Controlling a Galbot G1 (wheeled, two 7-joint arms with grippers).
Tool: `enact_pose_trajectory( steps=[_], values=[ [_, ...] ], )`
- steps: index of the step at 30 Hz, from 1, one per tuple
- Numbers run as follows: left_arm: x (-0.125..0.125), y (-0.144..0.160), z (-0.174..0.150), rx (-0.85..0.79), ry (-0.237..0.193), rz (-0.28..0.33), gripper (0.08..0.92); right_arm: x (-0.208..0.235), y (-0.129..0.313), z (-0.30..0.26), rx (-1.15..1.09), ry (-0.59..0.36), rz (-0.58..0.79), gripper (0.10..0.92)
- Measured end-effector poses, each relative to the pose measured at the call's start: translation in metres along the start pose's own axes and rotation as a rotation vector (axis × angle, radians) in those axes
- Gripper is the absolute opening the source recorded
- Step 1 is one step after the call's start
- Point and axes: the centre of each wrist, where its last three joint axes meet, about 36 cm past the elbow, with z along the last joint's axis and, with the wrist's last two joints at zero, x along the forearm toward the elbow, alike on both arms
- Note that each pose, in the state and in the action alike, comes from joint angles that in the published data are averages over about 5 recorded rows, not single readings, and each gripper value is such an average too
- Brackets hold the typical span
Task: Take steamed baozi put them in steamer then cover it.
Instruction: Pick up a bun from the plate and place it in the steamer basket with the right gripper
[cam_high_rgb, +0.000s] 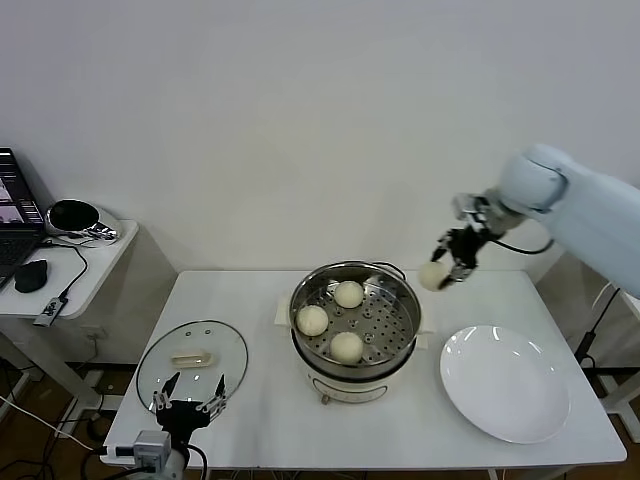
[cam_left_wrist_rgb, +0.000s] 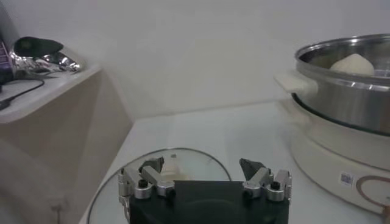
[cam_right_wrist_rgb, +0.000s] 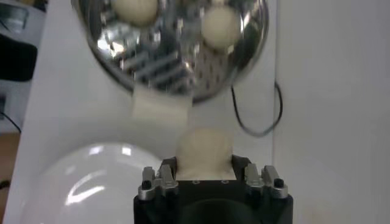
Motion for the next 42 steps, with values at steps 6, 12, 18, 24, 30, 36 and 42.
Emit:
enact_pose_trajectory(
  steps=[6,12,18,24,30,36,42],
  values=[
    [0.003,0.002,-0.005,0.008,-0.01,0.002,0.823,-0.026,-0.016,-0.052,0.052,0.019,-0.041,0.568],
    [0.004,0.004,-0.008,0.019,-0.018,-0.001,0.823,-0.058,-0.019,-0.084,0.088,0.051,-0.078,0.568],
    [0.006,0.004,-0.009,0.023,-0.021,-0.002,0.823,-0.091,-0.012,-0.097,0.109,0.082,-0.123,0.568],
    [0.004,0.004,-0.009,0.025,-0.02,0.0,0.823,-0.112,-0.006,-0.099,0.117,0.102,-0.141,0.568],
    [0.005,0.003,-0.009,0.028,-0.021,0.002,0.823,-0.124,-0.002,-0.097,0.114,0.112,-0.138,0.569],
    [0.004,0.002,-0.009,0.03,-0.018,0.001,0.823,-0.123,0.001,-0.093,0.099,0.097,-0.118,0.685],
    [0.004,0.001,-0.007,0.04,-0.007,0.0,0.823,-0.099,0.001,-0.08,0.073,0.052,-0.095,0.811]
  ],
)
